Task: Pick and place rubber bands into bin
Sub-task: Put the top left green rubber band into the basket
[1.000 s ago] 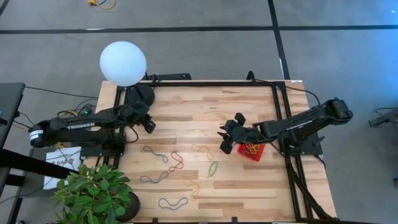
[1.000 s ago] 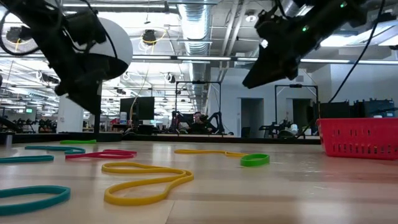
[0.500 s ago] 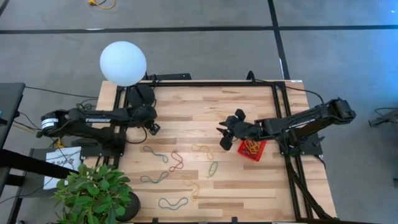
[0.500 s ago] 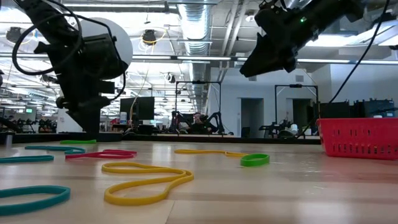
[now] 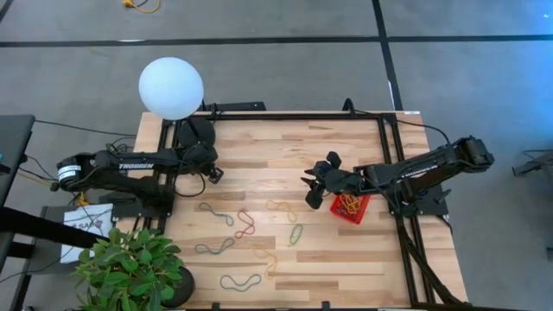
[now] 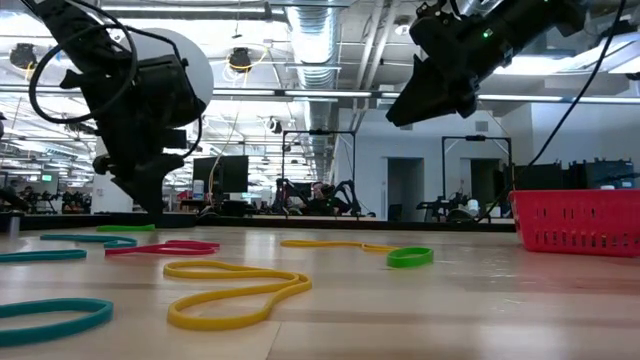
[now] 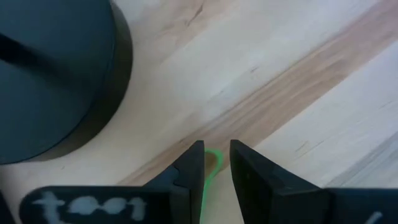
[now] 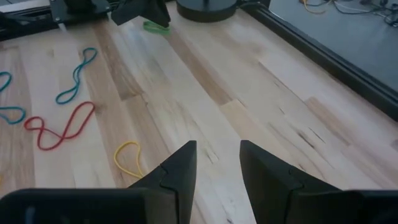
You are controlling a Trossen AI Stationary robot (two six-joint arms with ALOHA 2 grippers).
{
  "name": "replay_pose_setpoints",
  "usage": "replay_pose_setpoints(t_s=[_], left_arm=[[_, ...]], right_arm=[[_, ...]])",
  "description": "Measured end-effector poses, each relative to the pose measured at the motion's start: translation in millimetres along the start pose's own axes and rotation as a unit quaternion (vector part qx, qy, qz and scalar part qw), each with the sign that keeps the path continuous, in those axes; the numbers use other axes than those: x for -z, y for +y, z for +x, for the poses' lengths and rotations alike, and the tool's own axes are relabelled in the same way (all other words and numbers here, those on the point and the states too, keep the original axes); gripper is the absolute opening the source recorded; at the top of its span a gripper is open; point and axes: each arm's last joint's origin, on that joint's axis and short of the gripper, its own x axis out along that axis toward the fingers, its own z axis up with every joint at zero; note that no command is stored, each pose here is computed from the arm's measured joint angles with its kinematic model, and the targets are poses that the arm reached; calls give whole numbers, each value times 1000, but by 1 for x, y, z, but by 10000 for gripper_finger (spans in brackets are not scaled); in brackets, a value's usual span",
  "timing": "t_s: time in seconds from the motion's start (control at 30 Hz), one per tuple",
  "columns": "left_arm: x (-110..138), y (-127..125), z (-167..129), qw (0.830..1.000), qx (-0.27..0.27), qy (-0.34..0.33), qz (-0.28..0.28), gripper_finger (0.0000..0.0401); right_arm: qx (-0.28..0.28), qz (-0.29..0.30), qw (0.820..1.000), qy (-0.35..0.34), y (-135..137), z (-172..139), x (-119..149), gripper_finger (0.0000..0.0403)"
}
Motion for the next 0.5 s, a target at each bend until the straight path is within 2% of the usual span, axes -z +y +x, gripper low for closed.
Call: replay_pose_setpoints(t_s=[0.13,0.3,0.5], left_arm=[[4,1,1,1000,-5,8,-2,67],[21,3,13,1000,17,4,-21,67],[26,5,16,999,11,-4,-30,67]], right_arm=[[-4,0,1000,2,0,0,0,118],[-10,0,1000,4,1,0,0,118],[-10,0,1000,4,0,0,0,118]])
